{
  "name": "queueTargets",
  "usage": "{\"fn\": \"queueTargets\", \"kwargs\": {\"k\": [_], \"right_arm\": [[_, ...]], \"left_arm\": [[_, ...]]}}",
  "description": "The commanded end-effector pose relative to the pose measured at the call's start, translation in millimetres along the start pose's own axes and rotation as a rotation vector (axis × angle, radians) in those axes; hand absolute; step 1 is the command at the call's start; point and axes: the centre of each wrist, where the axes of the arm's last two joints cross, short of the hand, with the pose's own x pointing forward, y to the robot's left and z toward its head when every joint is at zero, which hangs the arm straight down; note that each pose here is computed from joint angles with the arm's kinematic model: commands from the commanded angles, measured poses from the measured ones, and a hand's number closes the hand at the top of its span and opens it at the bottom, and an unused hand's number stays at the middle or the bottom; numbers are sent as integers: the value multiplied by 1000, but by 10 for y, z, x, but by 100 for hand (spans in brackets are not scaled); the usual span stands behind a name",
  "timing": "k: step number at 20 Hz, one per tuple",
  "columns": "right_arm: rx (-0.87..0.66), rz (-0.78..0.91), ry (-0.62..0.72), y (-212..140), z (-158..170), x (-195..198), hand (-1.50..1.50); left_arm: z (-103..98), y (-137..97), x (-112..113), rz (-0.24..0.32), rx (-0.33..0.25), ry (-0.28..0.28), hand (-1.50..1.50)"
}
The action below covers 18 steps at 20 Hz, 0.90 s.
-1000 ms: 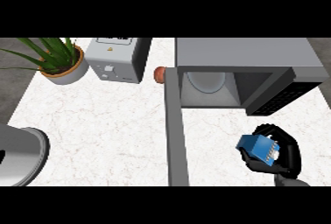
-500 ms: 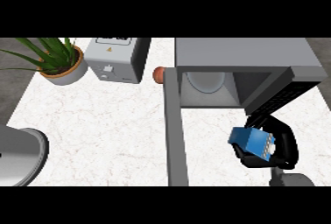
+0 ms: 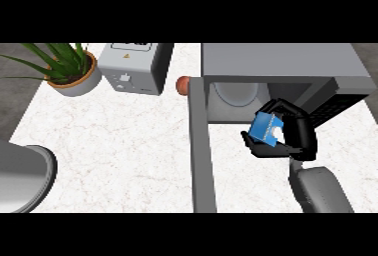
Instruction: Pick up the milk, place it into the microwave and close the microwave
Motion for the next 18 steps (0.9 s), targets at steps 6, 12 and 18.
{"fn": "queueTargets", "kwargs": {"k": [6,12,18], "right_arm": [[15,74,79,263,-825,-68,150],[11,78,45,173,-989,-129,150],[-19,161,25,149,-1056,-119,150]], "left_arm": [[-94,25,-77,5,-34,-4,-150],[-235,118,-82,3,-30,-10,-150],[-267,143,-105,-2,-52,-13,-150]]}}
